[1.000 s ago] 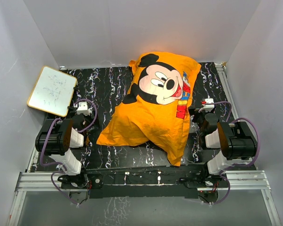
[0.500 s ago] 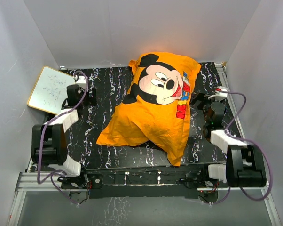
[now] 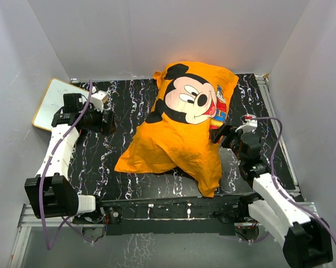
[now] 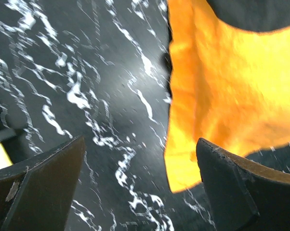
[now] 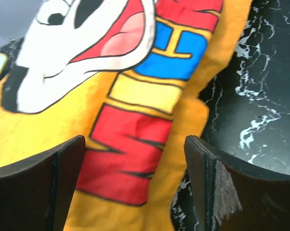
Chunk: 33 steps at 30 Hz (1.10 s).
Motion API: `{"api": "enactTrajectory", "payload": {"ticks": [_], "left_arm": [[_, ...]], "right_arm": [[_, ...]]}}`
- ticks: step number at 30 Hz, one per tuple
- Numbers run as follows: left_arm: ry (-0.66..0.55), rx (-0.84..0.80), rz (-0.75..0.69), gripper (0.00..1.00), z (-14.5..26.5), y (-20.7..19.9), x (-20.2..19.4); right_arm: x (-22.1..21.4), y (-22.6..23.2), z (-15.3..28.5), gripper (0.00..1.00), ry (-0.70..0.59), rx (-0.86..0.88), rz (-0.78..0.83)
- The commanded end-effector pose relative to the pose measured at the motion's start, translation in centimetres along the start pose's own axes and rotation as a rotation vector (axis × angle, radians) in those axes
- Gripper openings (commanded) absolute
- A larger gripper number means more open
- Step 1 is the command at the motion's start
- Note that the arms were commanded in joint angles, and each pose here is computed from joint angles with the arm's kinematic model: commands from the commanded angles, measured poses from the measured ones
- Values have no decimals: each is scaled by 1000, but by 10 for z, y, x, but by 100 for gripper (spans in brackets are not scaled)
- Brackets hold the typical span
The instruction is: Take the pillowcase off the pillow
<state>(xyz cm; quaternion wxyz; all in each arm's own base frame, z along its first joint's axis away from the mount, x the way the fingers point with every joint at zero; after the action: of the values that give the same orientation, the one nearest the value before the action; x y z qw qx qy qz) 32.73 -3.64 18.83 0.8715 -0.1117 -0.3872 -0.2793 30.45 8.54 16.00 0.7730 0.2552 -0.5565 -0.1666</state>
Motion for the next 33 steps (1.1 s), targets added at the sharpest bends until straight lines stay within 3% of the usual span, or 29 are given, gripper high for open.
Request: {"api": "enactTrajectory", "payload": {"ticks": [1,6,12,17,21,26,33], "left_arm": [[75,-164,2,95,21,-38,-18],[68,-164,-12,94,32,-40,-10],[86,-150,-23,94,51,-43,-5],[88,-115,-34,94,68,-49,-7],[67,-94,-56,94,73,-52,-10],[111,-79,-75,94,53,-40,-25],[200,-196,-65,89,4,-38,-39]], "right_arm": [[-41,-14,15,81,93,-51,19],[-98,-4,11,70,250,-76,59],[-160,54,3,61,384,14,160],[-206,113,-4,61,477,132,217],[-215,173,-25,65,510,229,226],[-187,215,-49,84,482,285,267],[-45,193,-83,98,306,286,104]]}}
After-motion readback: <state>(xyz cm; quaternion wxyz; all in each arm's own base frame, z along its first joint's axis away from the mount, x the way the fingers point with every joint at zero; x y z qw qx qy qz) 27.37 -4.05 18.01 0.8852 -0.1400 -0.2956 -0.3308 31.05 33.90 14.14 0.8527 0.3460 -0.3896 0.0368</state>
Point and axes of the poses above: each gripper's point midway between its finger pads, its own z axis back along the fingers, its own y axis along the line the jaws close on, x = y × z, the point moved 1 cm from there along z, back along the fingers, and after that the axes turned 10 degrees about -z, right-handed, at the moved point
